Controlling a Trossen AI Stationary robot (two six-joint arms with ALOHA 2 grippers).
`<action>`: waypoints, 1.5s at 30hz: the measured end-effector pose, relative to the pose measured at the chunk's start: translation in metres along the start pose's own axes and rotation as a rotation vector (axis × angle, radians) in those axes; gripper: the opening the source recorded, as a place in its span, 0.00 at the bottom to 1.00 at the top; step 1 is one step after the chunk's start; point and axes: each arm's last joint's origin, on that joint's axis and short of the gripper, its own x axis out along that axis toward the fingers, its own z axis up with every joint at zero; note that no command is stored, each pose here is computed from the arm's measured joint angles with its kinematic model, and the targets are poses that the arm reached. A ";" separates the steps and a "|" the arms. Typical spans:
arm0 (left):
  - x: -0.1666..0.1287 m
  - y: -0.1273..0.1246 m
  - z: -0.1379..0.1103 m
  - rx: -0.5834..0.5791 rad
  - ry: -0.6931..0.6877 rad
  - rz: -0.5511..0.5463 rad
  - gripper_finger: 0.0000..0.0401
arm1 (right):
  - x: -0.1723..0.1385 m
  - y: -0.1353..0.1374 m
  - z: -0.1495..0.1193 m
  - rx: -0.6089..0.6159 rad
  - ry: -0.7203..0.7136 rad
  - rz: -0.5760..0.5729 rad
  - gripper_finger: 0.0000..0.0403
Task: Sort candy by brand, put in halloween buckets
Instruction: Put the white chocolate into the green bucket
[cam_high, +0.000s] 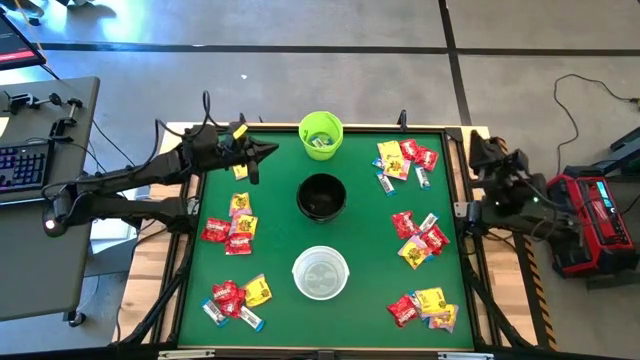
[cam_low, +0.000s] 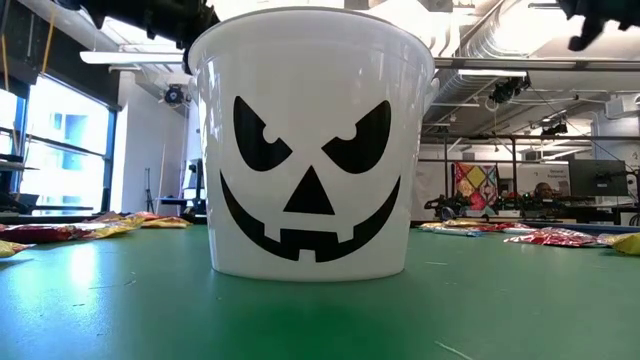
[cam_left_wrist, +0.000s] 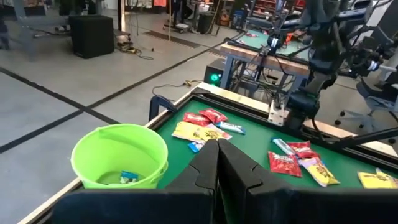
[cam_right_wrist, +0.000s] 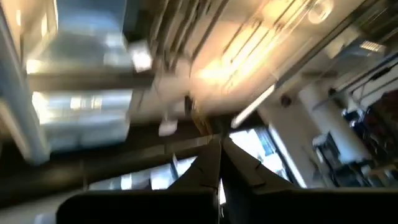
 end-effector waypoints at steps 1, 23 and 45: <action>0.000 0.001 0.000 0.000 0.000 0.003 0.00 | 0.006 0.002 0.001 -0.007 0.062 0.002 0.00; 0.000 0.003 0.000 0.029 -0.001 0.013 0.00 | 0.055 0.009 -0.103 -0.149 1.424 -0.585 0.44; 0.000 0.003 0.000 0.041 0.002 0.014 0.00 | 0.019 -0.045 -0.209 -0.110 1.696 -0.513 0.58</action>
